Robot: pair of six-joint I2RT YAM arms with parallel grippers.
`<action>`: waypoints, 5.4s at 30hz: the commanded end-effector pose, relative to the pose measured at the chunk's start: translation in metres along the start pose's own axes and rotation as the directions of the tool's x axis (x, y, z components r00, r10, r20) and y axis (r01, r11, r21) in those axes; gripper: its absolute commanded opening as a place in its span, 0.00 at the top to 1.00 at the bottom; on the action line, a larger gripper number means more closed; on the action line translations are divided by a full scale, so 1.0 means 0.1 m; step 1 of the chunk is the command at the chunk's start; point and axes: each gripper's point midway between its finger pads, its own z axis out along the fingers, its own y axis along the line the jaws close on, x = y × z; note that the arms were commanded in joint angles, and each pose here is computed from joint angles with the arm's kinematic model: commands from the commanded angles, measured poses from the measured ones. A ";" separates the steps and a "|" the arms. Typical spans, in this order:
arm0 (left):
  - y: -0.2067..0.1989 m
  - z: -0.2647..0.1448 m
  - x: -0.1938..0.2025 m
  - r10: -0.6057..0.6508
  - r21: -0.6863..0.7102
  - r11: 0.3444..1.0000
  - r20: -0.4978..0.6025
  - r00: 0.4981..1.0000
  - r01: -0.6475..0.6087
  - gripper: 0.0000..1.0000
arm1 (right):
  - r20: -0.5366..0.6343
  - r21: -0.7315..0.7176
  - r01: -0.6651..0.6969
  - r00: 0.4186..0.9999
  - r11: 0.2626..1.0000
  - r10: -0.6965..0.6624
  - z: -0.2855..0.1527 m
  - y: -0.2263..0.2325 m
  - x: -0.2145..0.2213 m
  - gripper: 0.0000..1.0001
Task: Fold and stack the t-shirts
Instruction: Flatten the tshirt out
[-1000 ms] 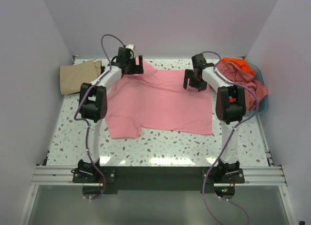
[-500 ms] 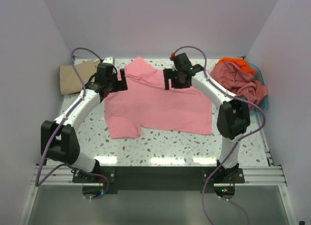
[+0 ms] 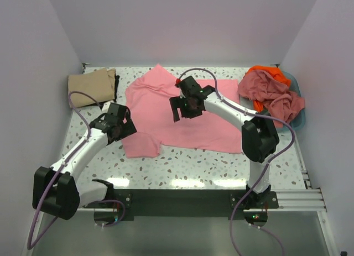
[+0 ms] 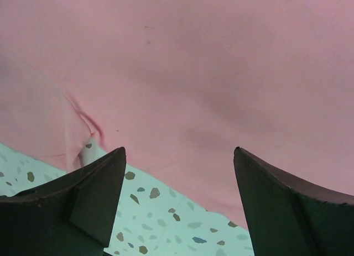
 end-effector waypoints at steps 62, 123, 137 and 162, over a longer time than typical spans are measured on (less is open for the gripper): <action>-0.67 0.13 -0.05 0.088 0.206 0.977 -0.128 0.988 -0.061 0.43 | 0.015 0.102 -0.057 0.998 0.993 0.056 -0.27 -0.34 0.12 0.18; -0.67 0.38 -0.07 0.129 0.288 0.949 0.008 0.992 -0.126 0.68 | -0.021 0.098 -0.082 0.996 0.992 0.084 -0.22 -0.39 0.18 0.18; -0.63 0.68 0.10 0.168 0.278 0.949 -0.049 0.985 -0.148 0.67 | -0.021 0.130 -0.080 0.996 0.988 0.084 -0.29 -0.46 0.22 0.18; -0.51 0.81 0.31 0.173 0.254 0.956 -0.092 0.981 -0.145 0.74 | -0.030 0.128 -0.086 0.995 0.988 0.091 -0.28 -0.45 0.23 0.18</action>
